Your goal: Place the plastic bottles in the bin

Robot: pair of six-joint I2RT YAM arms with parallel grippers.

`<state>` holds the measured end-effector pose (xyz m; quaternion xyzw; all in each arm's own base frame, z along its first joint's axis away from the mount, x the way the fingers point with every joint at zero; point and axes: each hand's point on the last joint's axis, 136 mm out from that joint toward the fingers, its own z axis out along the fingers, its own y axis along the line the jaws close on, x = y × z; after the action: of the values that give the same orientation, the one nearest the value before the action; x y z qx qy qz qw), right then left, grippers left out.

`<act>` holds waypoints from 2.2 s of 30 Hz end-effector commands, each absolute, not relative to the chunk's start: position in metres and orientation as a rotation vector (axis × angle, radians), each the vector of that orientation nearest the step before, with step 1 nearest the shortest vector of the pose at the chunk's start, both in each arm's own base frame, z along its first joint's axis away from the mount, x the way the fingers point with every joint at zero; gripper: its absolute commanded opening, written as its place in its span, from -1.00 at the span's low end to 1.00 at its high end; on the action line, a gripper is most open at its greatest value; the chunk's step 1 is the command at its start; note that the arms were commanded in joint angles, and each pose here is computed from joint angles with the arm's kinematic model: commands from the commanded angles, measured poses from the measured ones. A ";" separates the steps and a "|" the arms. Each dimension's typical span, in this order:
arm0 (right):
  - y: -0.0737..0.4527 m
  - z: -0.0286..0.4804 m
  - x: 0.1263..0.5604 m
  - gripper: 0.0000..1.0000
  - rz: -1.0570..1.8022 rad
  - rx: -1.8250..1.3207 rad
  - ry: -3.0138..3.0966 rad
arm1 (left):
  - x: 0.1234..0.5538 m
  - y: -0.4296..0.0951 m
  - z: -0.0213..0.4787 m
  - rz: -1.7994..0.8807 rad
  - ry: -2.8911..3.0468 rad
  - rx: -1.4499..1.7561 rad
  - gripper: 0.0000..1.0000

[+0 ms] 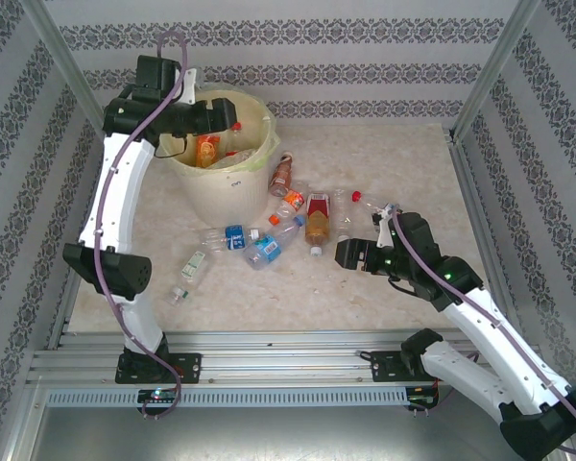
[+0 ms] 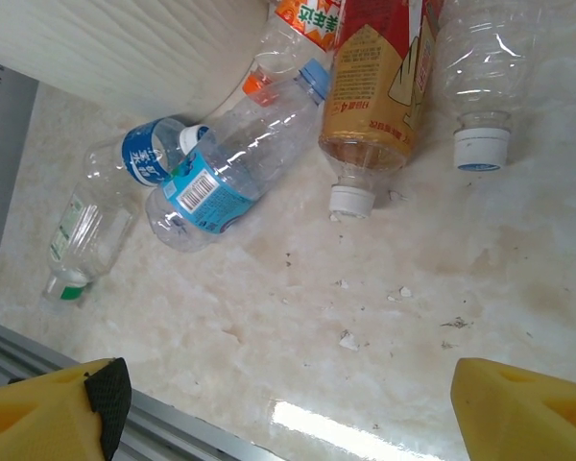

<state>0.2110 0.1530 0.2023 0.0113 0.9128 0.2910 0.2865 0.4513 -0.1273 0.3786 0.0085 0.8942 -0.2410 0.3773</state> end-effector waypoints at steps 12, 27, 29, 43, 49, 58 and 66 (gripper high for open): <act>0.135 0.174 0.248 0.48 0.536 0.061 2.530 | 0.334 -0.197 0.412 -0.643 2.134 0.416 1.00; 0.129 0.131 0.288 0.26 0.421 0.116 2.602 | 0.261 -0.275 0.337 -0.907 2.126 0.511 1.00; 0.129 0.124 0.291 0.24 0.413 0.127 2.614 | 0.256 -0.283 0.326 -0.932 2.138 0.514 1.00; 0.131 0.090 0.318 0.13 0.383 0.187 2.670 | 0.251 -0.306 0.265 -1.026 2.239 0.422 1.00; 0.131 0.079 0.326 0.10 0.373 0.200 2.685 | 0.251 -0.308 0.256 -1.026 2.252 0.416 1.00; 0.131 0.060 0.335 0.09 0.346 0.229 2.720 | 0.249 -0.315 0.250 -1.063 2.269 0.418 1.00; 0.132 0.038 0.340 0.05 0.338 0.262 2.756 | 0.248 -0.322 0.243 -1.069 2.299 0.428 1.00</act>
<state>0.3263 0.1348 0.0364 0.0772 0.9763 0.1230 0.1604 0.2521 -0.3138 0.2397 0.1541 0.8645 -0.3861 0.2825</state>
